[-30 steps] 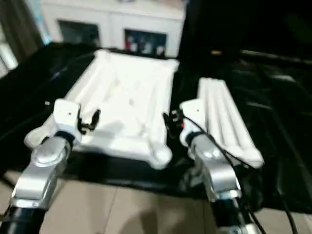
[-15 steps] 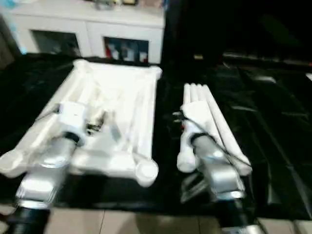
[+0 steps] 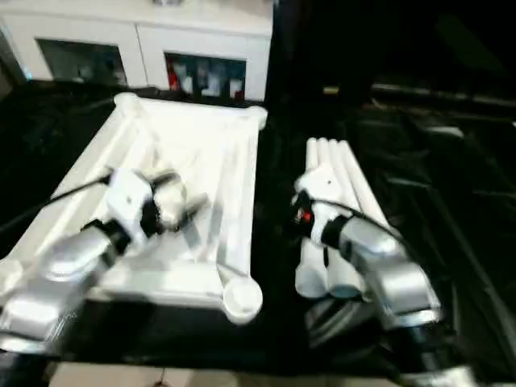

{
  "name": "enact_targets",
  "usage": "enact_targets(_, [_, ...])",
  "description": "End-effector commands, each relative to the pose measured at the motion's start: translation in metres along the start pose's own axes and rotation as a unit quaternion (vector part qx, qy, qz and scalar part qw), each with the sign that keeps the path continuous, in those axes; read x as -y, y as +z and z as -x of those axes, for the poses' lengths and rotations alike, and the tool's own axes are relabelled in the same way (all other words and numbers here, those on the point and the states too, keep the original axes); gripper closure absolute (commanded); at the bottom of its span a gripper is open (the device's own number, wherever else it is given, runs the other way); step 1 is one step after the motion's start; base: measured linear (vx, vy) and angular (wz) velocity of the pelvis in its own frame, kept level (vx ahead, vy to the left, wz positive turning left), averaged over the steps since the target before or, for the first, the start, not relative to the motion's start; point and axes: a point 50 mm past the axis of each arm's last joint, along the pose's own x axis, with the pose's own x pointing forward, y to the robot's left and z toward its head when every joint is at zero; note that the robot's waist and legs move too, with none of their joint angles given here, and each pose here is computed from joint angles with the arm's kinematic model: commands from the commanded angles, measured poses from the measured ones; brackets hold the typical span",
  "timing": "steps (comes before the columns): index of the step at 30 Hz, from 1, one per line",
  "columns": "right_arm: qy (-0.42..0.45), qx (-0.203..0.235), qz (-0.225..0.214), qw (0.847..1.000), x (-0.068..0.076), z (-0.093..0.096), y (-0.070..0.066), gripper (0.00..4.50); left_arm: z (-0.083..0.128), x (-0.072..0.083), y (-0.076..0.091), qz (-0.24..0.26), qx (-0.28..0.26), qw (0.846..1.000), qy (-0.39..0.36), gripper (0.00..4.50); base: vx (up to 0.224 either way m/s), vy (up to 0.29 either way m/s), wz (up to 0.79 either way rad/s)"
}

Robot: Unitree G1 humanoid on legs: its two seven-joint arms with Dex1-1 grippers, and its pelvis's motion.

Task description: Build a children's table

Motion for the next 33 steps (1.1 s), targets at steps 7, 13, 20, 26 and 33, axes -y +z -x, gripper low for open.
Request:
enact_targets(7, [0.125,-0.042,0.033,0.991,-0.008,0.015,0.011,0.73,0.006,0.023,0.002,-0.023,-0.051,0.978,-0.203,0.47,-0.063,-0.020,0.03])
enact_targets(13, [0.168,-0.084,0.047,0.981,-0.014,0.021,0.009,0.73,0.005,0.025,-0.012,-0.052,-0.126,0.959,-0.249,1.18,0.000,0.000,0.00])
enact_targets(20, [0.196,-0.122,0.045,0.972,-0.025,0.024,-0.002,0.73,0.011,0.022,-0.020,-0.047,-0.171,0.945,-0.276,1.72,0.000,0.000,0.00])
enact_targets(26, [0.200,-0.115,0.047,0.972,-0.028,0.020,-0.001,0.73,0.015,0.016,-0.023,-0.070,-0.202,0.938,-0.273,2.12,0.000,0.000,0.00])
enact_targets(33, [0.198,-0.123,0.058,0.971,-0.031,0.017,-0.005,0.73,0.018,0.008,-0.026,-0.074,-0.218,0.936,-0.265,2.65,0.000,0.000,0.00])
